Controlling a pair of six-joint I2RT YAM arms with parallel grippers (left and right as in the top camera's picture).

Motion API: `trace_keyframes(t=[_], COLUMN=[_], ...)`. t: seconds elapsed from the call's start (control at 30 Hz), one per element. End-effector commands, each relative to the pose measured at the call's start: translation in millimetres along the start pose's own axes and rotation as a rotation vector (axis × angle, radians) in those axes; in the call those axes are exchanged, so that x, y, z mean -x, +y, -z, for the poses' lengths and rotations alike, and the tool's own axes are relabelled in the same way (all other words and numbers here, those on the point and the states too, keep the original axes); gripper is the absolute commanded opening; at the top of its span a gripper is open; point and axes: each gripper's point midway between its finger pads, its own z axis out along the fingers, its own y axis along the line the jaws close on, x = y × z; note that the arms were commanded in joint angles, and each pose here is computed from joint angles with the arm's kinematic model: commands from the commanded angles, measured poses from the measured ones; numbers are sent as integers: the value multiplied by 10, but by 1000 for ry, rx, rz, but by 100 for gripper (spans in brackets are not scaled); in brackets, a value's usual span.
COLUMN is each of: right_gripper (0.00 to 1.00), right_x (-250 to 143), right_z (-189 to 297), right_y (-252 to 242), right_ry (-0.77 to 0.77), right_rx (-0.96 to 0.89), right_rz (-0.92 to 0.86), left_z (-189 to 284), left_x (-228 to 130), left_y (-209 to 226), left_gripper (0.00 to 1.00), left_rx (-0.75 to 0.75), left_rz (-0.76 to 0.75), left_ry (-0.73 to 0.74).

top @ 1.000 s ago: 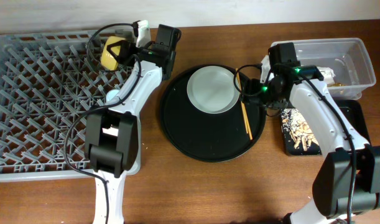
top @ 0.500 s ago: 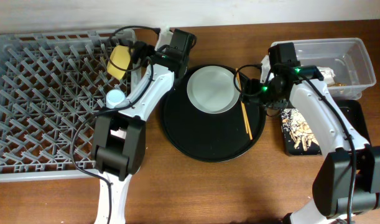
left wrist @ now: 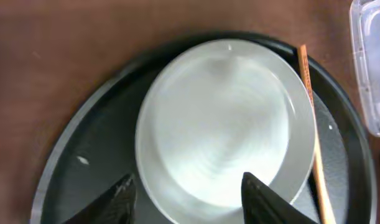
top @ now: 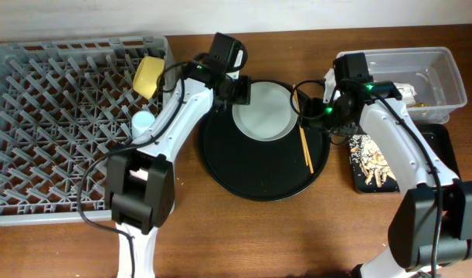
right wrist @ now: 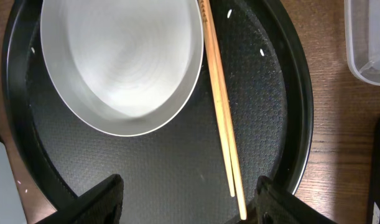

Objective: Sort waste into correct bins and load items into the dishwasher rack
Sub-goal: 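Reach the left gripper to the white plate and grasp its rim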

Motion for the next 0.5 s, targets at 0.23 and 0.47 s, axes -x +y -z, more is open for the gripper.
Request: trace_keyframes(t=[0.23,0.47], right_gripper=[69,69], right_x=[28,27], right_z=[12,12], right_y=[16,19], right_ry=[-9,-8], right_rx=[-5,-3], right_rz=[14,13], left_z=[-480,-618], left_x=[-244,-370], left_y=[344,468], left_gripper=[52,23], left_rx=[125,194], left_rz=[223,216], left_ry=[68,96])
